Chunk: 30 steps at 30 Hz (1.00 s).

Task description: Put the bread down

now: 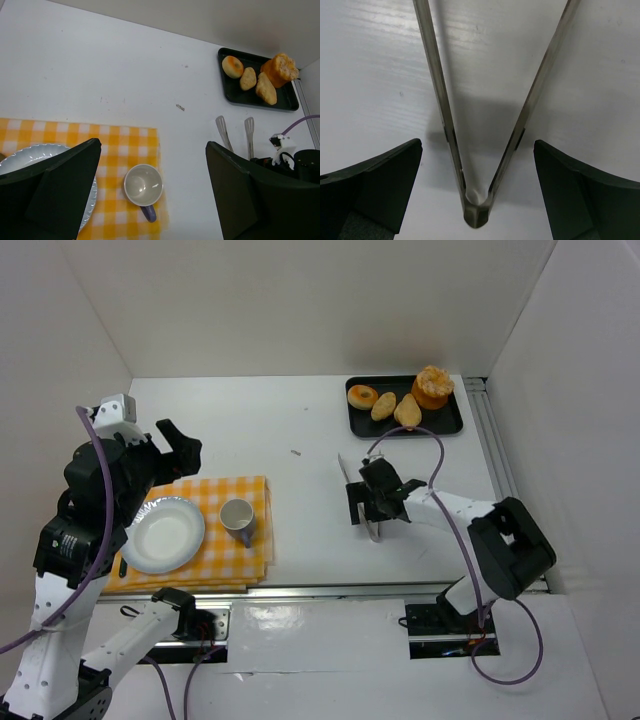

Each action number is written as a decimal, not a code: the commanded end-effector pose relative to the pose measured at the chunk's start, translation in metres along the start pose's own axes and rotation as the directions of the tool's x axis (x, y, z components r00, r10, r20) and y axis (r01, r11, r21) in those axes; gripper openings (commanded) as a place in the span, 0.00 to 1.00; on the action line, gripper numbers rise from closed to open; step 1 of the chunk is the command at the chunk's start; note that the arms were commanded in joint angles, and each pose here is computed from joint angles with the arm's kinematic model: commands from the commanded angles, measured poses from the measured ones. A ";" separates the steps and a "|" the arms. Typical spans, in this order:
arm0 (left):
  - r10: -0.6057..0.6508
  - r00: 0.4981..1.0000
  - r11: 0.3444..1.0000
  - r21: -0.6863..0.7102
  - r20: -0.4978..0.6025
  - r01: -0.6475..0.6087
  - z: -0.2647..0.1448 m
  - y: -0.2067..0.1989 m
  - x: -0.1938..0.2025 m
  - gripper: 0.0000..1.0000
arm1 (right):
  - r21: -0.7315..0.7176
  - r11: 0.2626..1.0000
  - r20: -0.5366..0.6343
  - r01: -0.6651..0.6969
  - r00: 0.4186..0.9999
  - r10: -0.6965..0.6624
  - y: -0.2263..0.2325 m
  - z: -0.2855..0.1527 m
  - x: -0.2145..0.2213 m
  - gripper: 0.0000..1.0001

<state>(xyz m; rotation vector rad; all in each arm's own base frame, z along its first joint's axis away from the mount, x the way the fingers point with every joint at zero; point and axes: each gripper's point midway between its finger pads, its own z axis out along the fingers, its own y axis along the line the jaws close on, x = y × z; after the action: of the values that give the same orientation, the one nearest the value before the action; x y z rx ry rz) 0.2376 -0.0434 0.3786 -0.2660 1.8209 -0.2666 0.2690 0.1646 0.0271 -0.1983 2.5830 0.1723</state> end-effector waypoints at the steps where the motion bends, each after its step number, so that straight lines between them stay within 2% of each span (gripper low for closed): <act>1: 0.017 0.999 1.000 0.023 0.041 -0.017 -0.001 -0.004 -0.009 0.99 | -0.002 0.999 0.096 0.033 0.995 -0.032 0.008 0.017 -0.026 1.00; 3: 0.016 0.999 1.000 0.023 0.041 -0.017 -0.001 -0.004 -0.009 0.99 | 0.006 0.999 0.122 0.038 0.992 -0.039 0.011 0.023 -0.038 1.00; 6: 0.016 0.999 1.000 0.023 0.041 -0.017 -0.001 -0.004 -0.009 0.99 | 0.039 0.999 0.149 0.031 0.988 -0.036 0.008 0.038 -0.046 0.92; 10: 0.014 0.999 1.000 0.026 0.050 -0.016 -0.005 -0.005 -0.014 0.99 | 0.057 0.998 0.188 0.002 0.982 -0.012 0.007 0.048 -0.052 0.73; 11: 0.014 0.999 1.000 0.026 0.050 -0.016 -0.005 -0.005 -0.014 0.99 | 0.053 0.999 0.198 -0.001 0.980 -0.010 0.008 0.048 -0.054 0.61; 14: 0.014 0.999 1.000 0.026 0.050 -0.016 -0.005 -0.005 -0.014 0.99 | 0.047 0.999 0.217 0.004 0.976 -0.014 0.011 0.040 -0.067 0.41; 15: 0.023 0.998 0.999 0.026 0.050 -0.025 -0.005 -0.005 -0.014 0.99 | 0.042 0.999 0.233 0.011 0.972 -0.021 0.013 0.032 -0.075 0.31; 17: 0.023 0.998 0.999 0.026 0.050 -0.025 -0.005 -0.005 -0.014 0.99 | 0.030 0.999 0.248 0.017 0.968 -0.024 0.020 0.016 -0.088 0.22; 24: 0.019 0.998 0.999 0.032 0.067 -0.021 -0.010 -0.005 -0.018 0.99 | -0.051 0.999 0.408 0.018 0.913 0.005 0.038 -0.069 -0.156 0.20; 28: 0.019 0.998 0.999 0.032 0.067 -0.021 -0.010 -0.005 -0.018 0.99 | -0.053 0.998 0.470 -0.031 0.881 0.052 0.023 -0.094 -0.201 0.21; 30: 0.010 0.998 0.999 0.033 0.066 -0.012 -0.010 -0.006 -0.018 0.99 | -0.068 0.997 0.461 -0.042 0.885 0.069 0.018 -0.092 -0.213 0.22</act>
<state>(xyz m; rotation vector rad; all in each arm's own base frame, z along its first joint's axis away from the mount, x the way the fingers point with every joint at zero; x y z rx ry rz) 0.2350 -0.0424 0.3805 -0.2612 1.8124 -0.2654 0.3841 0.2038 0.2018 -0.1138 2.1064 0.2838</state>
